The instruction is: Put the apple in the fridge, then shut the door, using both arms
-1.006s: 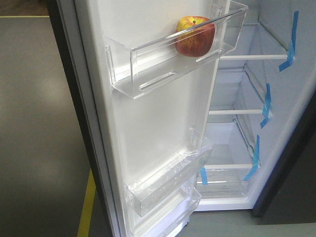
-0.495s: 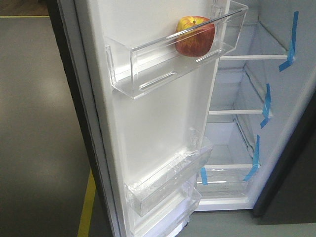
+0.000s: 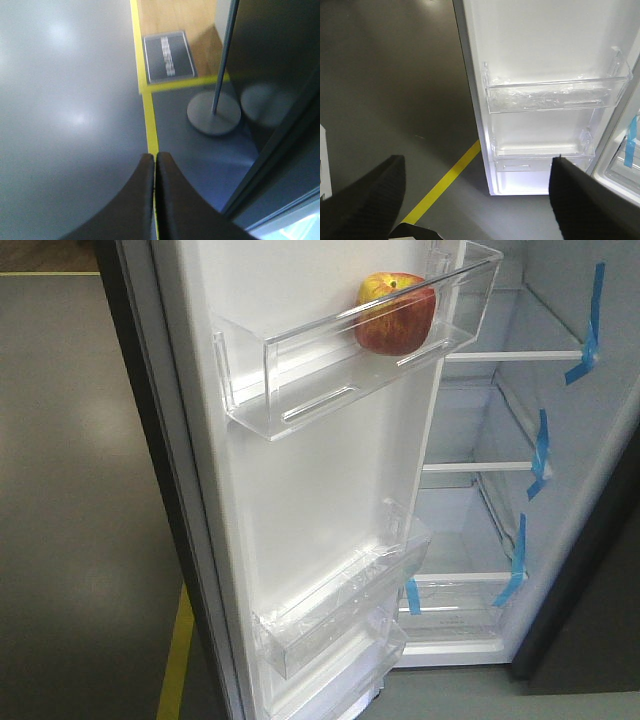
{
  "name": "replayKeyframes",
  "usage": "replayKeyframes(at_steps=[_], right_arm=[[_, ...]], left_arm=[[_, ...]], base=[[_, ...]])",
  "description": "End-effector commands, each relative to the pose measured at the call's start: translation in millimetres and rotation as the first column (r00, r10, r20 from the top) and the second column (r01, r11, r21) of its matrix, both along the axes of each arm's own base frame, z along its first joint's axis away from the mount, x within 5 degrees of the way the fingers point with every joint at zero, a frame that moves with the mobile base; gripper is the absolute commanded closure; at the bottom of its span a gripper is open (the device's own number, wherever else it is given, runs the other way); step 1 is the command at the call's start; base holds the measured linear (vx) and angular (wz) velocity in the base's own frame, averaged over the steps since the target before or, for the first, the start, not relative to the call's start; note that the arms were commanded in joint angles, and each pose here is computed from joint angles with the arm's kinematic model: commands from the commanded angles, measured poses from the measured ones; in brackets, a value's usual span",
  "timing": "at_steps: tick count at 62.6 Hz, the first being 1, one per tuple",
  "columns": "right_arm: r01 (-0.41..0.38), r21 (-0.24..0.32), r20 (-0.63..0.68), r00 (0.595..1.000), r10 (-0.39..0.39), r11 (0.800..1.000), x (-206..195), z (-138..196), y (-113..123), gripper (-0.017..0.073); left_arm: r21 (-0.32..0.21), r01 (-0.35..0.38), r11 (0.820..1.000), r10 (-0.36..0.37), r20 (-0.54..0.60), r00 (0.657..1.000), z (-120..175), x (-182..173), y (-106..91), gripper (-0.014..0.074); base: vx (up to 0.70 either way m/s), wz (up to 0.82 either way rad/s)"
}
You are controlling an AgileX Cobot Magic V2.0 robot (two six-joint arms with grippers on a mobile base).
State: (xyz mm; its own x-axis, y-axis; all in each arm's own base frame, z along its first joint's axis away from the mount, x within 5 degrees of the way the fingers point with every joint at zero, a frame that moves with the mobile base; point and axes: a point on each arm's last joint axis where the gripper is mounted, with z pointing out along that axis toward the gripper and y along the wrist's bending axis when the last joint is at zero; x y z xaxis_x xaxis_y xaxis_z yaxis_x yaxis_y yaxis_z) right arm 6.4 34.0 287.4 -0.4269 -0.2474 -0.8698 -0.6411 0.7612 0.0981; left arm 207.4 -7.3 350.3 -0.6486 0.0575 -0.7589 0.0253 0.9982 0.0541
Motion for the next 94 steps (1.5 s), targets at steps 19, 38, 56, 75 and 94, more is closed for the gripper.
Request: replayKeyframes(at_steps=[19,38,56,75,94], right_arm=[[0.009,0.048,0.046,0.999,-0.011,0.999,3,11,1,-0.0002],[0.009,0.048,0.046,0.999,-0.011,0.999,3,11,1,-0.0002],[0.009,0.048,0.046,0.999,-0.011,0.999,3,11,1,-0.0002],[0.009,0.048,0.046,0.999,-0.011,0.999,3,11,1,-0.0002],[0.009,0.048,0.046,0.999,-0.011,0.999,3,11,1,-0.0002]], left_arm=[[0.005,0.131,0.991,-0.129,-0.159,0.979,-27,92,-15.4,0.0600],[-0.062,0.237,0.970,-0.244,-0.161,0.956,-37,154,-30.6,0.0600],[-0.088,0.265,0.960,-0.277,-0.175,0.945,-43,212,-38.1,0.0600],[-0.293,0.362,0.885,-0.408,-0.112,0.906,-43,234,-60.2,0.0600],[-0.428,0.451,0.783,-0.519,-0.049,0.853,-35,227,-75.3,0.0600]], base=[[0.00,0.00],[0.00,0.00],[0.00,0.00],[0.00,0.00],[0.00,0.00]])
